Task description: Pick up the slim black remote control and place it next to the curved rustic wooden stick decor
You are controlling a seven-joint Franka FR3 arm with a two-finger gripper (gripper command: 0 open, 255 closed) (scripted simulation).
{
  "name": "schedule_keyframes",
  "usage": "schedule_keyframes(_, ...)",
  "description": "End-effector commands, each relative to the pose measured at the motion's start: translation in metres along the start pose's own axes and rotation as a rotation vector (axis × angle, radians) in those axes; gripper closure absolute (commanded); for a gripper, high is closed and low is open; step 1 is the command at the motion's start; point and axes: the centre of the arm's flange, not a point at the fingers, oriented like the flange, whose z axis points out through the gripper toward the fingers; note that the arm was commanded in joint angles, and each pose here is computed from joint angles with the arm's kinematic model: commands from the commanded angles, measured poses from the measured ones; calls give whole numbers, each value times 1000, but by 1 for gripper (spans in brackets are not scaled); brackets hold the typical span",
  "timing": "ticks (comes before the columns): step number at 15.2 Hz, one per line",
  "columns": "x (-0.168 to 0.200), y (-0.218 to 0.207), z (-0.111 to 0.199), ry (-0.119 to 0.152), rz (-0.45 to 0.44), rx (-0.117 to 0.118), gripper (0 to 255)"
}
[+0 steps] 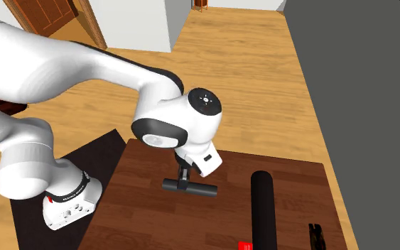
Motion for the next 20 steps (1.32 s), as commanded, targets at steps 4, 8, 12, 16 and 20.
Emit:
schedule_keyframes(4,29,30,34,-22,81,29,0)
schedule_keyframes(8,28,30,56,-22,81,29,0)
schedule_keyframes(12,28,29,69,-22,81,29,0)
schedule_keyframes(16,28,29,69,-22,81,29,0)
schedule_keyframes(20,28,29,69,-22,81,29,255)
